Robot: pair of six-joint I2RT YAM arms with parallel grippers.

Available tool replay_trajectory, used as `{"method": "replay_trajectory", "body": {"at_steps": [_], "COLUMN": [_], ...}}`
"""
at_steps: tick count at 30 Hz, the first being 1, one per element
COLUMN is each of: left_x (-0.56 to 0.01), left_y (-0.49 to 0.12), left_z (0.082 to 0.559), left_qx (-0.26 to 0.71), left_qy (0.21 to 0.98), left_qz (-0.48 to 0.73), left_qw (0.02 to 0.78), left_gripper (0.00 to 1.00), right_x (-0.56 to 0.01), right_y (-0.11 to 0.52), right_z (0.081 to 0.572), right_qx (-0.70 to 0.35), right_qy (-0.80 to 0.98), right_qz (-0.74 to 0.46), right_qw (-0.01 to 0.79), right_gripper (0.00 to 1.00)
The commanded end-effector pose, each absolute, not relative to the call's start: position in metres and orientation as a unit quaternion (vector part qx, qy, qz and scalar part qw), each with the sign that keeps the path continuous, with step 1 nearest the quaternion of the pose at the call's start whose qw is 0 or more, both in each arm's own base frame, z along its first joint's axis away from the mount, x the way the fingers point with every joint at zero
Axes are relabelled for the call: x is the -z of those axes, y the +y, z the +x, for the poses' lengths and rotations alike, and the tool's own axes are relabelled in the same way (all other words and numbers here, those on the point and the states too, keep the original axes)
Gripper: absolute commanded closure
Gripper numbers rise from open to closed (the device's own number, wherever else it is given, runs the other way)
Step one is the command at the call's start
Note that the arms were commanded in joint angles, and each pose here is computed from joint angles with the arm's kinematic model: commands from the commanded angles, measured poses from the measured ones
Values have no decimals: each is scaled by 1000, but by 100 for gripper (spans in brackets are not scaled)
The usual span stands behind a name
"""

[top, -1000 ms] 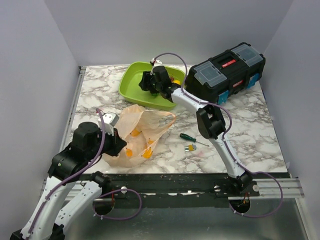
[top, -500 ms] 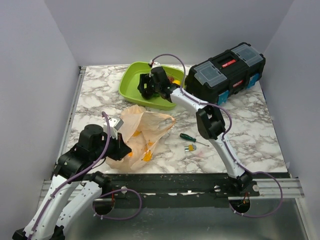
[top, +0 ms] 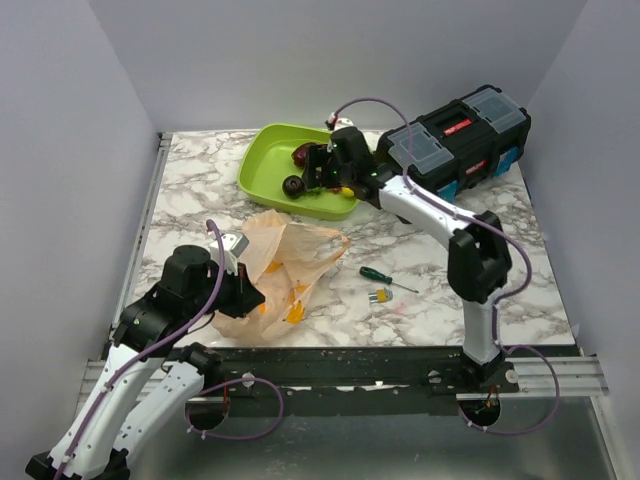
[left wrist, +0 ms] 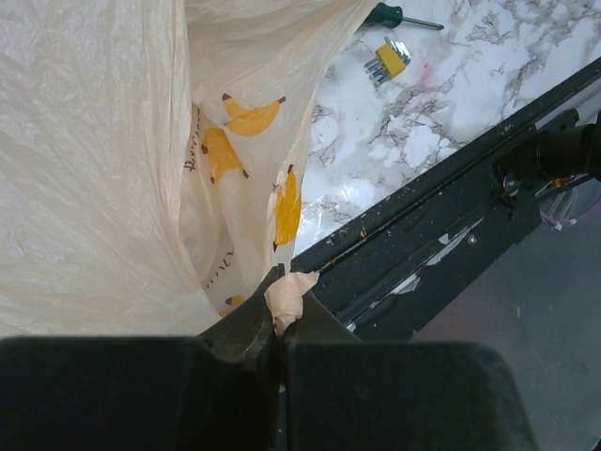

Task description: Take the fake fruits out of the plastic bag

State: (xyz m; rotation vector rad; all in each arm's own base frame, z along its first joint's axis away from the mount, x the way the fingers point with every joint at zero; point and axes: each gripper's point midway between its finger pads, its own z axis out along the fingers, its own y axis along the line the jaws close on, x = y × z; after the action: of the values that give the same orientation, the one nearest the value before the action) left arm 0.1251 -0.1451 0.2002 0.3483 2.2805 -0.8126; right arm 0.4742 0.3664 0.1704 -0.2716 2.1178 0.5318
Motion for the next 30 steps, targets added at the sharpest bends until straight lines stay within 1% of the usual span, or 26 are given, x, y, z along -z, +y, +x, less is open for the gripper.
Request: {"method": "replay_trajectory", "body": {"at_steps": [1,5,8,13,15,19,22,27,30], "left_x": [-203,-201,-199,-201,-205,-213,-218,-216,-216], "left_y": [-148,-150,-151,-149,-148,-145,-143,-142,-141], "left_z": [125,125,124,125,124,122,120,121,121], "left_qx": [320,321,320,317,319,323,327,323,322], "left_qy": [870,872,874,872,867,856,847,851,851], "left_qz": [137,141,144,140,140,139,139,135,133], "left_qw": [349,342,335,346,356,379,395,392,393], "left_gripper": [100,100,100,100,100,100,100,100,100], "right_x": [-206,-226,-241,-270,-285,-314,-298,-242,-211], "right_y": [329,318,332,361,370,387,401,424,433], "right_z": [444,396,349,277,252,216,200,190,191], "right_qx": [-199,-244,-295,-306,-343,-453,-481,-472,-454], "right_qy": [852,842,817,776,754,692,678,697,709], "right_qz": [-93,-109,-155,-230,-241,-247,-257,-276,-271], "right_qw": [475,468,470,501,506,504,492,464,466], "right_gripper": [16,16,16,13,12,12,14,22,31]}}
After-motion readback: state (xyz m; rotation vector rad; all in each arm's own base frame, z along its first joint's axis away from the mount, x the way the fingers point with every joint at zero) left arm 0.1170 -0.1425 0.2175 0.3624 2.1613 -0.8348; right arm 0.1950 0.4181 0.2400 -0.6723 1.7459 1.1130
